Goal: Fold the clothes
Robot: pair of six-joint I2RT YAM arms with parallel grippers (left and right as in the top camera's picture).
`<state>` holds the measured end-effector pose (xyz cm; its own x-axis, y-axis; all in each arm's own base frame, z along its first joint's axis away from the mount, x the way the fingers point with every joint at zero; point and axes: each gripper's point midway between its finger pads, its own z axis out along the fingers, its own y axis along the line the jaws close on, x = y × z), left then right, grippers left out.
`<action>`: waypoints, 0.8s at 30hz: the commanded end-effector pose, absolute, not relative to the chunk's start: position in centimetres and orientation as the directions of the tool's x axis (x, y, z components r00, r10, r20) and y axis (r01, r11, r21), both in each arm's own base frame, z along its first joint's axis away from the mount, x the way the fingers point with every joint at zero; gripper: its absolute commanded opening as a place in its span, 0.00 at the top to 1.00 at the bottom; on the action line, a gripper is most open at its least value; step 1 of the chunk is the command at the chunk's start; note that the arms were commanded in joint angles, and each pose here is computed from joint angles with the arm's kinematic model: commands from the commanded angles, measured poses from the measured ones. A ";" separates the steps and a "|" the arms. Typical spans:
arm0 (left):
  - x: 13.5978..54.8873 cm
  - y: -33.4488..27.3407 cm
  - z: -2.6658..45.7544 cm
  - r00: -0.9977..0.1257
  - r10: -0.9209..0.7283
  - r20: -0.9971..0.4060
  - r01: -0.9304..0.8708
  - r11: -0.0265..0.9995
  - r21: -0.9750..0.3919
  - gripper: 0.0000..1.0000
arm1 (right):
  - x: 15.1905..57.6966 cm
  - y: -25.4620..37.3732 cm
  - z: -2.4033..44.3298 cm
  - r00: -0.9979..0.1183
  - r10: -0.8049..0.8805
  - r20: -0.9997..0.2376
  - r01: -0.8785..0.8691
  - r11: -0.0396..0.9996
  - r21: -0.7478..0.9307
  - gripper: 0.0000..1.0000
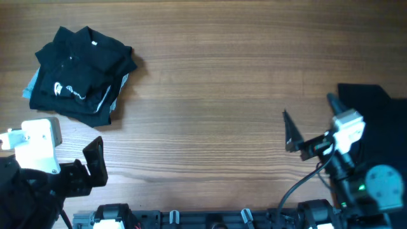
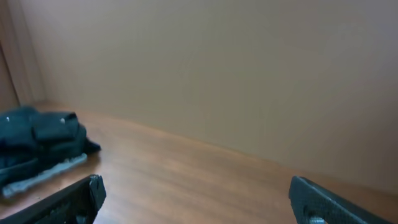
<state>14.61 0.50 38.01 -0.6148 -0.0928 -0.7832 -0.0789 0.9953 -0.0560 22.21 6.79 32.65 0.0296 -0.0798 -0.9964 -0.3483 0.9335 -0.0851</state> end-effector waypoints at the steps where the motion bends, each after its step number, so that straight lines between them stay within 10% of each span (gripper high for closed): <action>1: 14.6 0.6 38.1 -0.612 -0.099 -0.785 -0.086 0.995 -0.058 0.00 | 22.0 6.3 28.9 0.046 -0.044 -0.998 -0.326 0.944 -0.057 0.00; 24: 14.6 0.6 38.1 -0.612 -0.099 -0.785 -0.086 0.995 -0.058 0.00 | 23.6 6.4 20.1 0.029 0.241 -0.970 -0.333 0.917 0.218 0.00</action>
<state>14.61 0.50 38.00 -0.6151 -0.0928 -0.7830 -0.0789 0.9953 -0.0560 23.55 6.82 19.91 0.0200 0.2185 -0.9756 -0.3540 0.9142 0.1975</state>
